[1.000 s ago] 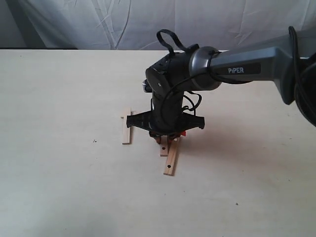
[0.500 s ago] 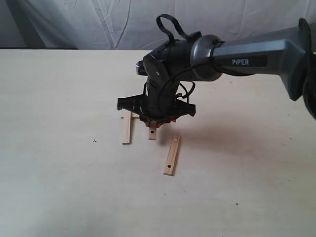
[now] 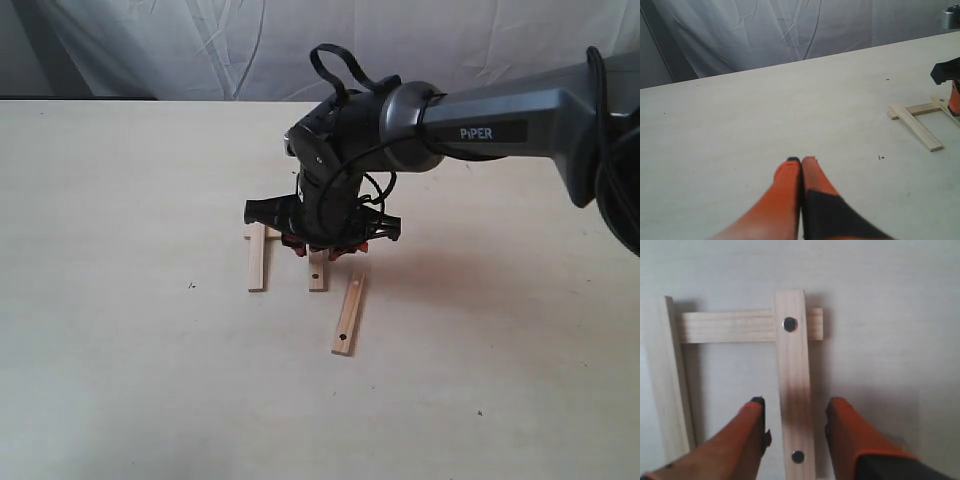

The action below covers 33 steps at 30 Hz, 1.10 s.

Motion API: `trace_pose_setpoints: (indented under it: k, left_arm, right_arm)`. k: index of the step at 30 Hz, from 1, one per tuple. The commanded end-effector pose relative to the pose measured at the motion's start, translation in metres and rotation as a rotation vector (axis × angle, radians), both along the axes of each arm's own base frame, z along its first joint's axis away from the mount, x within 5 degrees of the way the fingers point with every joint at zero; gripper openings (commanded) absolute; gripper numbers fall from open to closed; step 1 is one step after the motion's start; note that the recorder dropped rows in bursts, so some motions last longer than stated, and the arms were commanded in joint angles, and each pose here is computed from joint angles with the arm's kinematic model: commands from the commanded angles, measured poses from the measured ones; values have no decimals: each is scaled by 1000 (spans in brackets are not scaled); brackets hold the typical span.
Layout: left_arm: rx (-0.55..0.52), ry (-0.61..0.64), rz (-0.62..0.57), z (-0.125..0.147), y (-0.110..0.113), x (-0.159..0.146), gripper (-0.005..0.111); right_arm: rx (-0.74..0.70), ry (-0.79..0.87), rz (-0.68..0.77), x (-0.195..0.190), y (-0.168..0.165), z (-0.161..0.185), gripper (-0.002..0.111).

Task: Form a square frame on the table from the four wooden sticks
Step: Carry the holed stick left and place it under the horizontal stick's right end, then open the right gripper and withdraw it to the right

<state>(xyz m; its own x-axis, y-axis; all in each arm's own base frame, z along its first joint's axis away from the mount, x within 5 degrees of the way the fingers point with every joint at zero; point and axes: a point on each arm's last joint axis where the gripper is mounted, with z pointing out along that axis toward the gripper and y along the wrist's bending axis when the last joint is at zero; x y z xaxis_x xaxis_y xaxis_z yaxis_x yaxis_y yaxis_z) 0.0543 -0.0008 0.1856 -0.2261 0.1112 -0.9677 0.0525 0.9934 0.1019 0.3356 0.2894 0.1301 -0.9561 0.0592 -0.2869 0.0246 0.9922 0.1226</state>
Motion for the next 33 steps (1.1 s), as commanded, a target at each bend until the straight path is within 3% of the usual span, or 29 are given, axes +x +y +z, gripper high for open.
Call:
trace_pose_setpoints:
  k: [1, 5, 9, 16, 29, 33]
  left_arm:
    - [-2, -7, 2, -1, 0, 0, 0]
    - [-2, -7, 2, -1, 0, 0, 0]
    - [-2, -7, 2, -1, 0, 0, 0]
    - [-2, -7, 2, -1, 0, 0, 0]
    - [-2, -7, 2, -1, 0, 0, 0]
    - [73, -41, 3, 2, 2, 0, 0]
  right_arm:
    - [25, -27, 8, -1, -2, 24, 40]
    - [23, 2, 71, -6, -9, 45, 30]
    - [8, 38, 78, -11, -26, 55, 0]
    - [4, 30, 87, -32, -67, 67, 0]
    - [35, -9, 16, -86, -186, 94, 0]
    - [14, -33, 37, -109, -205, 103, 0]
